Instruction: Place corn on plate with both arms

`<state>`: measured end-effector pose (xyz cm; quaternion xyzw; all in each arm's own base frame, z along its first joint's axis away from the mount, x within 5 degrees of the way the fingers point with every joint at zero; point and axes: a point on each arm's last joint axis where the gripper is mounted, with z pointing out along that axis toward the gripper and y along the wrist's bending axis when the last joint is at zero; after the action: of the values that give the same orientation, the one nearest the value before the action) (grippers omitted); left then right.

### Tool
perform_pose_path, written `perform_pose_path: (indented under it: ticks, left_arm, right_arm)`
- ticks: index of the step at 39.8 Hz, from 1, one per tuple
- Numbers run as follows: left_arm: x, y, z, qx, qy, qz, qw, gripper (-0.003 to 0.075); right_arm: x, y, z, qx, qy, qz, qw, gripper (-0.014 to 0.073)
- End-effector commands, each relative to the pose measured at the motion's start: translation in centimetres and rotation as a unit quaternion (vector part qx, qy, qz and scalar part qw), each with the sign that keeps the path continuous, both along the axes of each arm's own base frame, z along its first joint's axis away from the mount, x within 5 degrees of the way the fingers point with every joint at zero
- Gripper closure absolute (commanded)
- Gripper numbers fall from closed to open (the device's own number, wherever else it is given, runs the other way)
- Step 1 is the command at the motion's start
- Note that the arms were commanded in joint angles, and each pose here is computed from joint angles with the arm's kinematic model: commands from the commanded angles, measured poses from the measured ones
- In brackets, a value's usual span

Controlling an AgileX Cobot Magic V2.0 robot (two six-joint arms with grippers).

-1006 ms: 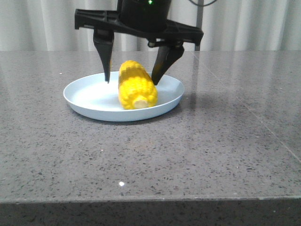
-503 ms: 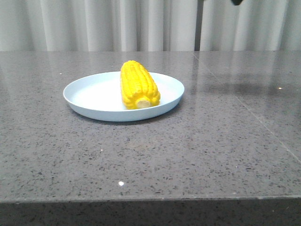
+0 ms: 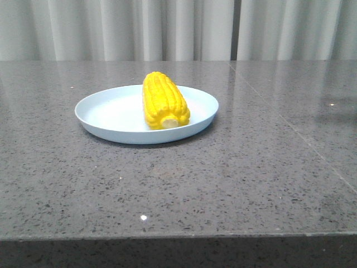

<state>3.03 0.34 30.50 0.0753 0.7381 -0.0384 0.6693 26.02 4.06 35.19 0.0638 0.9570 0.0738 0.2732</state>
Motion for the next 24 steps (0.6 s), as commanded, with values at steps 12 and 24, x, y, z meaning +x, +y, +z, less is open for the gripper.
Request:
perform_pose_path:
  ticks: [12, 24]
  left_arm:
    - [0.0, -0.1, 1.4, -0.011, -0.041, -0.007, 0.999, 0.0741]
    - [0.0, -0.1, 1.4, -0.011, -0.041, -0.007, 0.999, 0.0741]
  right_arm:
    - [-9.7, -2.3, -0.9, -0.042, -0.228, 0.011, 0.973, 0.0657]
    - [-17.4, -3.2, -4.1, -0.031, -0.404, 0.014, 0.914, 0.0657]
